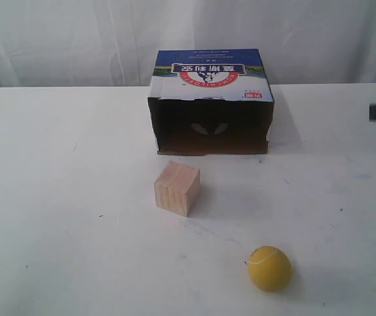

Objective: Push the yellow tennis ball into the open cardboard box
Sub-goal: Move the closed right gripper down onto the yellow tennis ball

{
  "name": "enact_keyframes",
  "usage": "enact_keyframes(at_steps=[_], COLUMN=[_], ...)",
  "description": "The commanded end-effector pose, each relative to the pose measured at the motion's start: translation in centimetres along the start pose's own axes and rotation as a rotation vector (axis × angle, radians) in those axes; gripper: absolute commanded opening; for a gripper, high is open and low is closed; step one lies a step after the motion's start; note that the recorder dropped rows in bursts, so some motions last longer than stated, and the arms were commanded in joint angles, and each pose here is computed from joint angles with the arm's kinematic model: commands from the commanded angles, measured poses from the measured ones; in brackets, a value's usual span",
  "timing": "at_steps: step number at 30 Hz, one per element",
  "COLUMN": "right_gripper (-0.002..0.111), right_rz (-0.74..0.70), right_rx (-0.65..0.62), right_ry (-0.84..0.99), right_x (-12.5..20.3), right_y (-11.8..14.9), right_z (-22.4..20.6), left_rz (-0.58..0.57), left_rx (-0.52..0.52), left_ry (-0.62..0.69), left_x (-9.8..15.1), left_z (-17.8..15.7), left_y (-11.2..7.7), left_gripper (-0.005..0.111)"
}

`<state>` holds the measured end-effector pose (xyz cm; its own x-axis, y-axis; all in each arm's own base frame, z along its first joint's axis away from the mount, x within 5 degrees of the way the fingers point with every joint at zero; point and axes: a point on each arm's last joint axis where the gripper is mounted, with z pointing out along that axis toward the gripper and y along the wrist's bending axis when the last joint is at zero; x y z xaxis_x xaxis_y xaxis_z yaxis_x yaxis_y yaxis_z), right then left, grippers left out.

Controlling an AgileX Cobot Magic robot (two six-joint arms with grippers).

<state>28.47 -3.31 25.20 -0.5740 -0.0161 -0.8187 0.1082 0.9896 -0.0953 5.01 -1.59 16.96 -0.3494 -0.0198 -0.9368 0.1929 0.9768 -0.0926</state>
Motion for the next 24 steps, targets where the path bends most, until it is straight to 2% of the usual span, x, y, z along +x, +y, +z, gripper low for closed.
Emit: enact_keyframes(at_steps=[1,4,6,9,13,19,24], right_gripper=[0.0,0.0,0.0,0.0,0.0,0.0,0.0], right_rz=[0.01,-0.07,-0.099,-0.142,-0.122,-0.173,-0.176], right_rx=[0.184,0.113,-0.047,-0.358,-0.615,-0.645,-0.624], right_ry=[0.53,0.647,0.706,0.784,0.766,0.715,0.668], right_x=[2.8,2.9,2.8,3.6,5.7,8.5,8.8], right_y=[-0.5,1.2,3.4,7.2,10.9,13.4,14.1], right_z=[3.4,2.5,0.7,-2.5,-4.8,-4.9,-4.0], left_rz=[-0.003,-0.003,-0.003,-0.003,-0.003,0.001,0.001], left_rx=[-0.003,-0.003,-0.003,-0.003,-0.003,-0.004,-0.004], left_ry=[0.003,0.003,0.003,0.003,0.003,0.003,0.003], left_x=[0.2,0.2,0.2,0.2,0.2,0.2,0.2], left_z=[0.1,0.1,0.1,0.1,0.1,0.1,0.1], left_y=[0.0,0.0,0.0,0.0,0.0,0.0,0.0], left_gripper=[0.0,0.0,0.0,0.0,0.0,0.0,0.0])
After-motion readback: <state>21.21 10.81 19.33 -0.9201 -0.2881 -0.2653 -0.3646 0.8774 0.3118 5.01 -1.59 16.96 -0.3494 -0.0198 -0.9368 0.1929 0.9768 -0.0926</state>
